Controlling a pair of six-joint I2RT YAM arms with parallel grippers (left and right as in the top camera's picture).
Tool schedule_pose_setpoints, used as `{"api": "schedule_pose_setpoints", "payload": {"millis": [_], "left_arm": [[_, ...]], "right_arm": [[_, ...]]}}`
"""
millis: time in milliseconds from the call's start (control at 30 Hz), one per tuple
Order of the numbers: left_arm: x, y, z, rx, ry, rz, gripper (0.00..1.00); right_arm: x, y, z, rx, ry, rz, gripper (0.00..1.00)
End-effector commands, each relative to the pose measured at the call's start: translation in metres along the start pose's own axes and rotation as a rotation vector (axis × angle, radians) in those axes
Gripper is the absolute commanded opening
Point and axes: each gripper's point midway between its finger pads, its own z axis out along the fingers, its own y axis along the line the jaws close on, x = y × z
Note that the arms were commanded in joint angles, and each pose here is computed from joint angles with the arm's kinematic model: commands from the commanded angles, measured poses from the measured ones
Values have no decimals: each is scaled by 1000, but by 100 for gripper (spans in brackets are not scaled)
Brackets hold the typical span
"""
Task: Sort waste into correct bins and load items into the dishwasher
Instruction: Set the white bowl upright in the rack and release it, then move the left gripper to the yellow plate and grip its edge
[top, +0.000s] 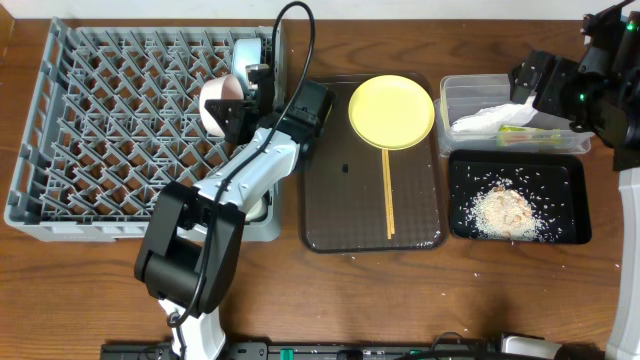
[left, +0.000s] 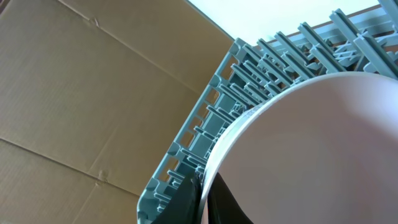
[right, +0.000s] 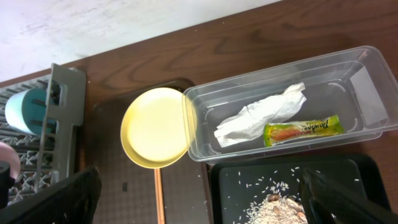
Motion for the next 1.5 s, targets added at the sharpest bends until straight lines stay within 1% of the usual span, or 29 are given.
{"api": "schedule_pose_setpoints", "payload": {"millis": [0, 233, 400, 600, 700, 800, 900, 933, 1033, 1133, 1300, 1433, 1467], "left_arm": [[5, -2, 3, -13, 4, -7, 7], [9, 3, 15, -34, 30, -9, 7], [9, 2, 15, -32, 30, -8, 8], [17, -24, 1, 117, 54, 33, 7], [17, -29, -9, 148, 43, 56, 8], [16, -31, -17, 159, 29, 75, 15], [18, -32, -22, 165, 24, 110, 32], [20, -31, -23, 166, 23, 127, 36], [23, -31, -25, 170, 26, 161, 40], [28, -34, -27, 199, 42, 191, 41], [43, -47, -35, 342, 114, 218, 41], [42, -48, -45, 460, 154, 173, 48], [41, -48, -49, 496, 163, 156, 51]], "right_arm": [[-3, -1, -3, -4, -10, 16, 99], [-3, -1, -3, -4, -10, 16, 99], [-3, -1, -3, -4, -9, 16, 99], [-3, -1, -3, -4, -9, 16, 99], [-3, -1, -3, -4, -9, 16, 99], [-2, -1, -3, -3, -6, 17, 99], [-2, -1, -3, -3, -6, 17, 99], [-2, -1, -3, -3, -6, 17, 99], [0, -1, -3, -1, 2, 19, 99], [2, -2, -3, 1, 12, 21, 99], [2, -2, -3, 1, 12, 21, 99], [2, -2, -3, 1, 12, 21, 99], [2, -2, -3, 1, 12, 21, 99]]}}
